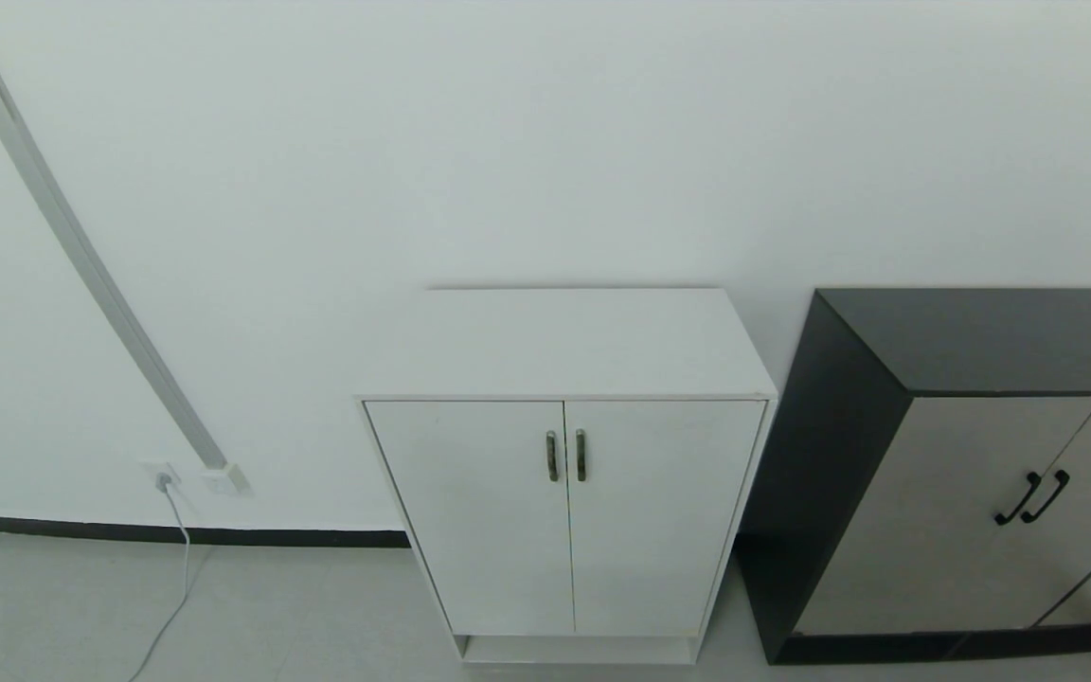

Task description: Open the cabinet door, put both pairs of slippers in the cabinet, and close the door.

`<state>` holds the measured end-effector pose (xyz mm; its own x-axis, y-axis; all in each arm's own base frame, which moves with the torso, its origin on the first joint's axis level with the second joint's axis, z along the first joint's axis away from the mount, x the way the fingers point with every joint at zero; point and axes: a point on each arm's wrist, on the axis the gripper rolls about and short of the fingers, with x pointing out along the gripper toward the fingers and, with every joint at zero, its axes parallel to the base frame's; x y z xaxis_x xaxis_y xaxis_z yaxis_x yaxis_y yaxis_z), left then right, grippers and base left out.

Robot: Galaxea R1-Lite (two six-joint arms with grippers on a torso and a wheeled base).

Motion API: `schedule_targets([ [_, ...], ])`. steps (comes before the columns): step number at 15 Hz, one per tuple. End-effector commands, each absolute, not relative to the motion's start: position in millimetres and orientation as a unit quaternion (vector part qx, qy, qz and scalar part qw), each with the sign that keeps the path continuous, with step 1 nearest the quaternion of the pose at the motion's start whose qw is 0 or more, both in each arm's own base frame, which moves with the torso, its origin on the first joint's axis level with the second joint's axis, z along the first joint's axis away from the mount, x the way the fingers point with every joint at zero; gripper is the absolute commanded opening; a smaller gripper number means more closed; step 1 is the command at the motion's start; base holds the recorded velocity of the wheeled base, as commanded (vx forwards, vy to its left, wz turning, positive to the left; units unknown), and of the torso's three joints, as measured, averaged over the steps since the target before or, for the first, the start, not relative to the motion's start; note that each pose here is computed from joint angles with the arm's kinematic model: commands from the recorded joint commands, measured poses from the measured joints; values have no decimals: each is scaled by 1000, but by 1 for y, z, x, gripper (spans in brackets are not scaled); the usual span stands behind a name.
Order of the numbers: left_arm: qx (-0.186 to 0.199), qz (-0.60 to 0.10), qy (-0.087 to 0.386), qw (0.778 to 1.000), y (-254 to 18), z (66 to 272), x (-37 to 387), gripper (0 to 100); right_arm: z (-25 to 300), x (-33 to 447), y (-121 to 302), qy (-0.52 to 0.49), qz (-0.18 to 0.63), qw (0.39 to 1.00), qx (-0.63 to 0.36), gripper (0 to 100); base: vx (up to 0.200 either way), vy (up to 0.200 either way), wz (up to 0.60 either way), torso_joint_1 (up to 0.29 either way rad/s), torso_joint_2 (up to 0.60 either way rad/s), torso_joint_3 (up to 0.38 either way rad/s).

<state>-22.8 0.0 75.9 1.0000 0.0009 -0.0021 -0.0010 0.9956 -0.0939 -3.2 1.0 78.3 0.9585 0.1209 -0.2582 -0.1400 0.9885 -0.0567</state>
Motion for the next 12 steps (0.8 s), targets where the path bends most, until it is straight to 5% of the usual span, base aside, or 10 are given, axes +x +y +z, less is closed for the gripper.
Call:
schedule_targets([
  [1,-47,1,1,999,0,76,-23,0,77,-14,1,60,37,997,-36,0,0,0,0,0,0,0],
  [12,-47,1,1,999,0,76,-23,0,76,-23,0,-5,1,1000,22,0,0,0,0,0,0,0],
])
